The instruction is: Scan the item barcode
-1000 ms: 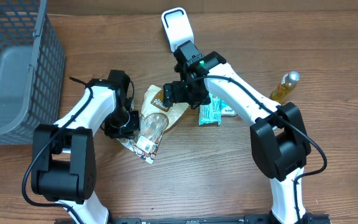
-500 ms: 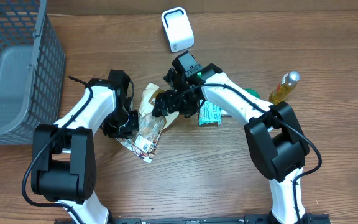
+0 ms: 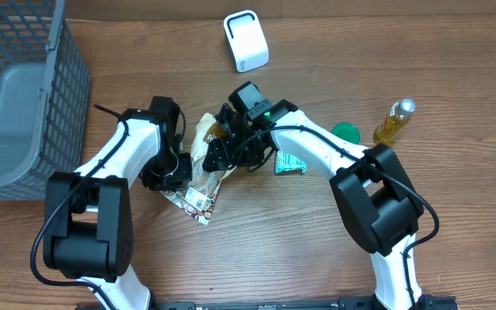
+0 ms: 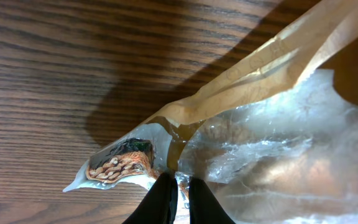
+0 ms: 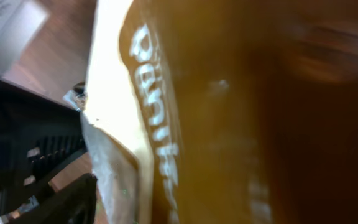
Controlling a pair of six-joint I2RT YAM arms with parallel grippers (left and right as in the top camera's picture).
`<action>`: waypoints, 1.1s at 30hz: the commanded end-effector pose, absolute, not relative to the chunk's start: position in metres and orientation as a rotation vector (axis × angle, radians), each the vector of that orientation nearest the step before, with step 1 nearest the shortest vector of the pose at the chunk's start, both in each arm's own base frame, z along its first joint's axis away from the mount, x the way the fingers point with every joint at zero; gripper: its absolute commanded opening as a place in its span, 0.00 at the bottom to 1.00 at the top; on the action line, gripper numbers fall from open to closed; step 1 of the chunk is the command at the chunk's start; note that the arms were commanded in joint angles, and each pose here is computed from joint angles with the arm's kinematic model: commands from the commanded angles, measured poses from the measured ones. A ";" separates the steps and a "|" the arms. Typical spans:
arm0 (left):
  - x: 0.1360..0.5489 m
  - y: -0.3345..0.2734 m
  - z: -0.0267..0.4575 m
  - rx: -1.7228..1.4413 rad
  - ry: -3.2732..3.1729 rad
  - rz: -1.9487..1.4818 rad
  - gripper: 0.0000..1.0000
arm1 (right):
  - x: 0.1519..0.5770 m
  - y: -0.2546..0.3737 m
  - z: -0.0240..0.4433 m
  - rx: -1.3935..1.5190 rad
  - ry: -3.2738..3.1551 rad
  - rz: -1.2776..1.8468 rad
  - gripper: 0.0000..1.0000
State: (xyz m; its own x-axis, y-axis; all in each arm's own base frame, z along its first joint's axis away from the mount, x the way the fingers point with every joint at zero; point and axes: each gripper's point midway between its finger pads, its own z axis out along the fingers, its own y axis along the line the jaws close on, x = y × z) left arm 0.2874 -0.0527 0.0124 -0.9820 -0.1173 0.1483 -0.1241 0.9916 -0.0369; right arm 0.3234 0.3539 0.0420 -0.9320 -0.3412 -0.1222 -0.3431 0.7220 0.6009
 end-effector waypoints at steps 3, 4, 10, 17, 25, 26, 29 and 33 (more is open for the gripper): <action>0.290 -0.050 0.005 0.180 -2.983 0.044 0.13 | 0.313 0.368 0.044 -0.640 2.887 1.072 0.63; 0.291 -0.050 0.005 0.180 -2.985 0.045 0.13 | 0.312 0.370 0.046 -0.646 2.881 1.097 0.58; 0.293 -0.051 0.005 0.180 -2.994 0.048 0.13 | 0.307 0.374 0.051 -0.658 2.874 1.170 0.55; 0.293 -0.051 0.005 0.180 -2.994 0.048 0.14 | 0.307 0.373 0.050 -0.655 2.882 1.167 0.52; 0.293 -0.051 0.005 0.181 -2.993 0.048 0.15 | 0.311 0.372 0.043 -0.659 2.876 1.054 0.45; 0.293 -0.051 0.005 0.181 -2.993 0.048 0.15 | 0.312 0.373 0.043 -0.661 2.872 1.048 0.45; 0.293 -0.051 0.005 0.180 -2.994 0.048 0.15 | 0.311 0.377 0.044 -0.677 2.859 1.051 0.45; 0.293 -0.051 0.005 0.180 -2.993 0.048 0.17 | 0.310 0.379 0.044 -0.684 2.851 1.054 0.44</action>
